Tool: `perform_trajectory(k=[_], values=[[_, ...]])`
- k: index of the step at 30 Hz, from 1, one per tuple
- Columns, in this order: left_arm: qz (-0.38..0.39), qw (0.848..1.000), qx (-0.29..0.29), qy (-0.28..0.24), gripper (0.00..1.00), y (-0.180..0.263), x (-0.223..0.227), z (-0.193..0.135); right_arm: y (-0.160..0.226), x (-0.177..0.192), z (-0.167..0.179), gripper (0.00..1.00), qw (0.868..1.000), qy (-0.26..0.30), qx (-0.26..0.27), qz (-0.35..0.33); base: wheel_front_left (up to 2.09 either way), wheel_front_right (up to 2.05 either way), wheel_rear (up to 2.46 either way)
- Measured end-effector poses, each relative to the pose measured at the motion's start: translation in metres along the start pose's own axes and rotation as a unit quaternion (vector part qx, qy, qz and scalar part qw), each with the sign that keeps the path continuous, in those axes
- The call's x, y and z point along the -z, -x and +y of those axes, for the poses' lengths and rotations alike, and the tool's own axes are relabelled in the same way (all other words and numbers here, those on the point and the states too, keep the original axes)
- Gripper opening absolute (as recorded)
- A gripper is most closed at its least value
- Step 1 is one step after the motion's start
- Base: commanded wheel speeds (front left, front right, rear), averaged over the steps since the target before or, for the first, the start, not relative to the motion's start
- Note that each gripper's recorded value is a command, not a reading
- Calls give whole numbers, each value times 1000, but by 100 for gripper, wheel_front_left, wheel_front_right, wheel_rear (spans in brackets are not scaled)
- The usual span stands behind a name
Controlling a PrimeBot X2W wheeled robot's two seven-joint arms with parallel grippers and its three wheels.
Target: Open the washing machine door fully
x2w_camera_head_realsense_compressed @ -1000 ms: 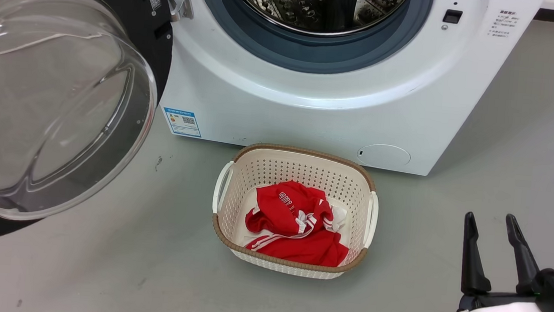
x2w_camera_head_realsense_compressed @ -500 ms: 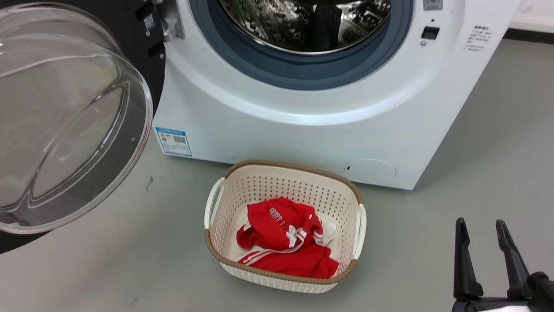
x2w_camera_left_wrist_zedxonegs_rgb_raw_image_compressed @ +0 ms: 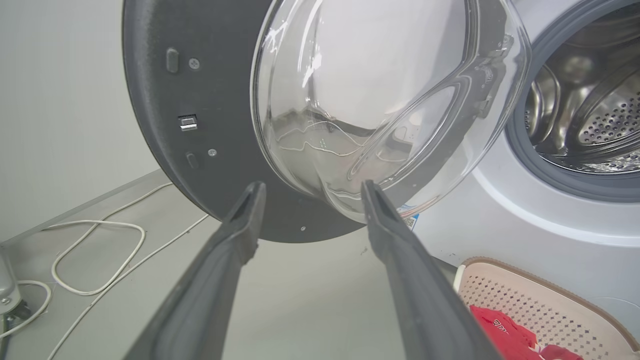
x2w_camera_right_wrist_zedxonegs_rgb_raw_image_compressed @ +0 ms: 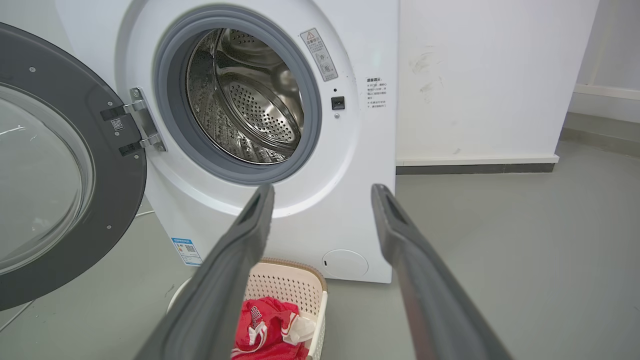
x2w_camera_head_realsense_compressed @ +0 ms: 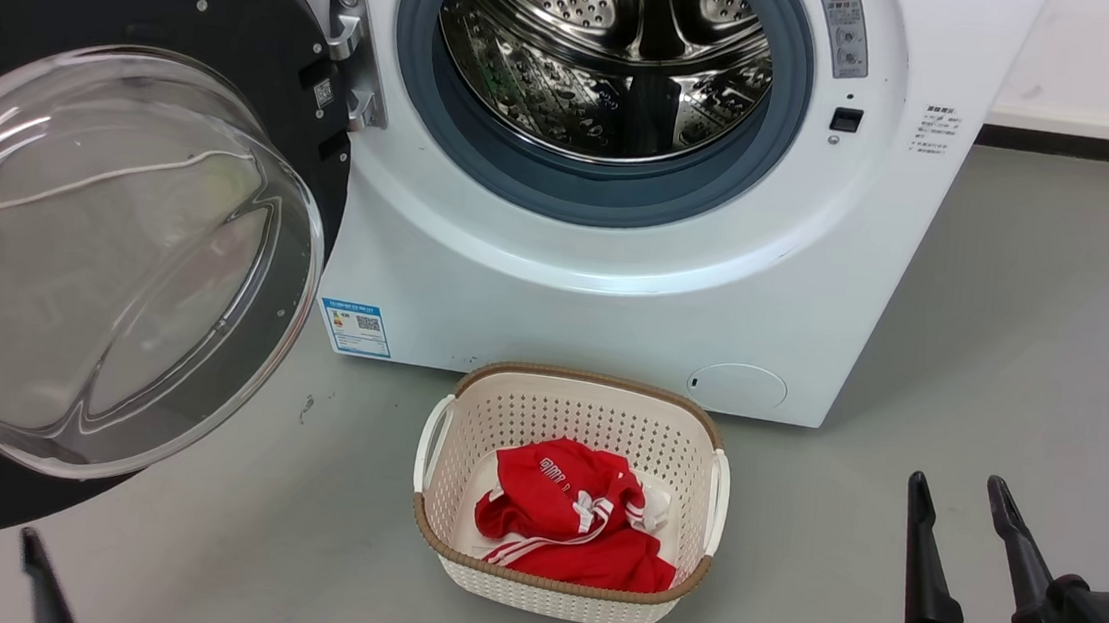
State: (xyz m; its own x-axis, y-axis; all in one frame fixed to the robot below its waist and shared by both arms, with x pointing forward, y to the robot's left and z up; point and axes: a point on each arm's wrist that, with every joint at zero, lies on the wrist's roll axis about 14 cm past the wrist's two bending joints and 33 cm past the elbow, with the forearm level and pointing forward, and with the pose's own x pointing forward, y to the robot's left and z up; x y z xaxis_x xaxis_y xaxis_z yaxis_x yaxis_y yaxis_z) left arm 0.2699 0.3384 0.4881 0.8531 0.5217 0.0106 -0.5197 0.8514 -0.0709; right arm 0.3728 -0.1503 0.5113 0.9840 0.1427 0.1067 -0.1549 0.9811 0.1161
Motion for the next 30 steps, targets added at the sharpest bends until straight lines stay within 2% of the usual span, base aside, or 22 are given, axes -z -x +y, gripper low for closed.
perform_trajectory(k=[8,10,20,30], values=[[-18,996,87,5,100,11,-10,-60,5,-8,-1,100,1000,6,3,-12,0,0,0],[-20,994,104,21,100,12,-12,-74,7,-10,-3,100,1000,10,6,-13,0,0,0],[-59,972,225,13,100,12,-32,-158,16,-15,-16,100,999,23,26,-18,0,0,0],[-75,956,284,-13,100,3,-38,-194,23,-23,-19,100,998,44,30,-28,0,0,0]])
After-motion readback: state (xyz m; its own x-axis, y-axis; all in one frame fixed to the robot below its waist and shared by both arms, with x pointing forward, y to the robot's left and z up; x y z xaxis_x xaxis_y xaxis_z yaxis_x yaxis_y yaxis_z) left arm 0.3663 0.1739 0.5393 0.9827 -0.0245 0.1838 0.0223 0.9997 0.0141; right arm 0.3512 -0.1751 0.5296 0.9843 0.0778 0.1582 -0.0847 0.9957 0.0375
